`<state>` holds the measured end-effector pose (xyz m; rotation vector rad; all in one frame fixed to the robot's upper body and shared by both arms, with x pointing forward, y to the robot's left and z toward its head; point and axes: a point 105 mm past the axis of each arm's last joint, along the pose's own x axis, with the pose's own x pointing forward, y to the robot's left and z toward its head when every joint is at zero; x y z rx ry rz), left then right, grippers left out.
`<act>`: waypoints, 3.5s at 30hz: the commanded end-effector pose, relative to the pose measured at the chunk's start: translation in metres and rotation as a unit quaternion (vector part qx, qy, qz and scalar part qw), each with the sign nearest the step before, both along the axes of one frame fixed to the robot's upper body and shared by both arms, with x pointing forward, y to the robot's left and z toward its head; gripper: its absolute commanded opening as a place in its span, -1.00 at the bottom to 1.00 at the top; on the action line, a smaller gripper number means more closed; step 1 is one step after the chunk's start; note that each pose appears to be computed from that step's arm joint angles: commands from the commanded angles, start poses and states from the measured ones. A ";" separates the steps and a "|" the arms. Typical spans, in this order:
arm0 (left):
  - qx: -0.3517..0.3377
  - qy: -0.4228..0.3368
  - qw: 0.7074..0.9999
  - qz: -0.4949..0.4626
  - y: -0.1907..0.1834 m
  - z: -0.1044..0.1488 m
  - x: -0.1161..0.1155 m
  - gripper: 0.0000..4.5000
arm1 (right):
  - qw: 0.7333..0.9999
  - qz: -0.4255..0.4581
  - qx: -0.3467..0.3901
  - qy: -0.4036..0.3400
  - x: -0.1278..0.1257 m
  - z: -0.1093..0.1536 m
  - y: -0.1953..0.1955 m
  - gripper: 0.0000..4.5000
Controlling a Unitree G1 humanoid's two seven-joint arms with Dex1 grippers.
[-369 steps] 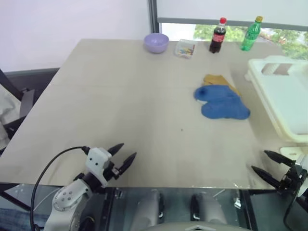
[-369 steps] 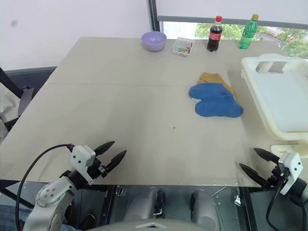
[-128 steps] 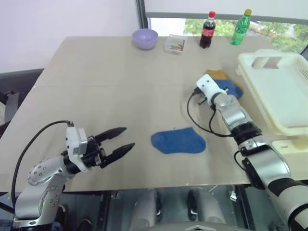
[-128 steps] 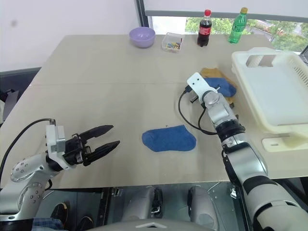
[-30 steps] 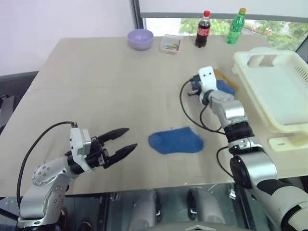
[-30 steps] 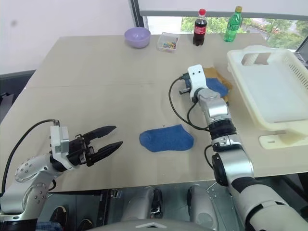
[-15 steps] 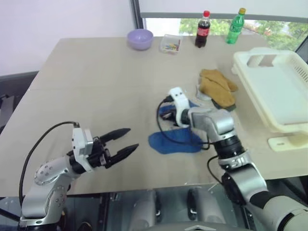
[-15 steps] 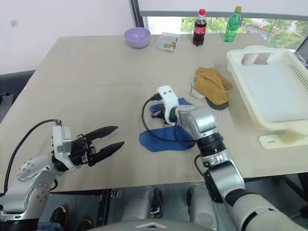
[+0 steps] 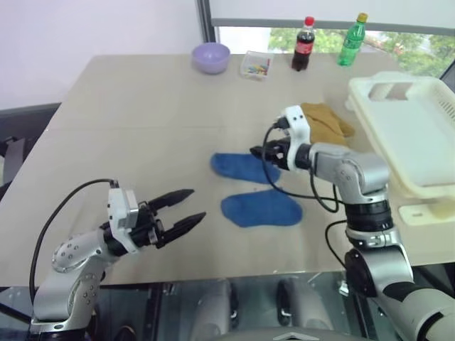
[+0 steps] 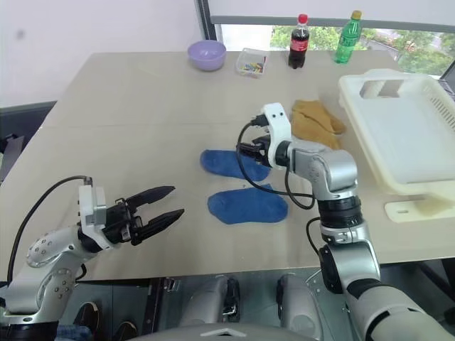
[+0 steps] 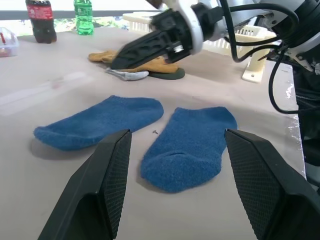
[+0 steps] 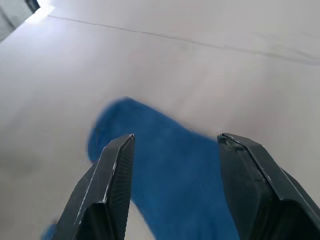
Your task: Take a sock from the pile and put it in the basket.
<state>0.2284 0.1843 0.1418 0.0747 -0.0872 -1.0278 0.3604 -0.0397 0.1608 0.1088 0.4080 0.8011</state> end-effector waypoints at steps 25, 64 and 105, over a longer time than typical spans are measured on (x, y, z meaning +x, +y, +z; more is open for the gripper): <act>0.140 0.048 0.974 0.174 -0.001 -0.025 0.161 0.41 | 0.987 -0.020 -0.159 -0.011 -0.004 -0.066 -0.025 -0.97; -0.062 0.200 0.976 0.064 -0.013 0.000 0.049 -0.96 | 0.997 0.021 -0.076 -0.020 -0.061 0.005 -0.045 -1.00; -0.039 0.234 0.971 0.031 -0.057 -0.034 0.039 -1.00 | 0.986 0.039 -0.163 -0.014 -0.099 -0.024 -0.076 0.98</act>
